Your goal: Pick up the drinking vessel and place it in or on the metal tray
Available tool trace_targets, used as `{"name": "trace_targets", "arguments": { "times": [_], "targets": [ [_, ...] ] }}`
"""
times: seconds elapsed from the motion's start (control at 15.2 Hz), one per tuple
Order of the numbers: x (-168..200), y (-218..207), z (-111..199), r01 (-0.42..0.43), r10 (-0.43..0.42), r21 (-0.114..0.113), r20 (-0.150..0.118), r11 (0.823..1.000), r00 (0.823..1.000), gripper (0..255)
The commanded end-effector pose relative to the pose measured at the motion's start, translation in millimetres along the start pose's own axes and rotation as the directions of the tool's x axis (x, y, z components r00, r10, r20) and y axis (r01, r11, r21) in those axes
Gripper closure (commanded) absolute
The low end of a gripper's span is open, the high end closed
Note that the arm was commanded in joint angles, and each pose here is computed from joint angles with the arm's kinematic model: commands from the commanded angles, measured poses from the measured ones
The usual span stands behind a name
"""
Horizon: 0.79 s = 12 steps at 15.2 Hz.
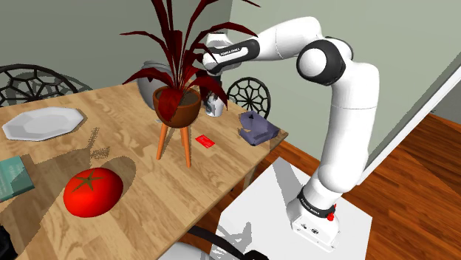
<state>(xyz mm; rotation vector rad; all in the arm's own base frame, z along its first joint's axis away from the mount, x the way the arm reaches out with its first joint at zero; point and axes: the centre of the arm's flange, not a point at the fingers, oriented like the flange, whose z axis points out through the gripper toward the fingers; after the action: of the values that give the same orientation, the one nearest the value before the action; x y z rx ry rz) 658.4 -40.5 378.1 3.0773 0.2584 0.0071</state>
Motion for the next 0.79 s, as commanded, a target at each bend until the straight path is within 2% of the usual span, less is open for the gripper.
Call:
{"name": "trace_targets", "arguments": {
  "times": [0.0,0.33,0.73],
  "targets": [
    [3,2,11,0.001,-0.001,0.0,0.0,1.0,1.0,0],
    [3,2,40,0.001,-0.001,0.0,0.0,1.0,1.0,0],
    [3,2,40,0.001,-0.001,0.0,0.0,1.0,1.0,0]
  ]
}}
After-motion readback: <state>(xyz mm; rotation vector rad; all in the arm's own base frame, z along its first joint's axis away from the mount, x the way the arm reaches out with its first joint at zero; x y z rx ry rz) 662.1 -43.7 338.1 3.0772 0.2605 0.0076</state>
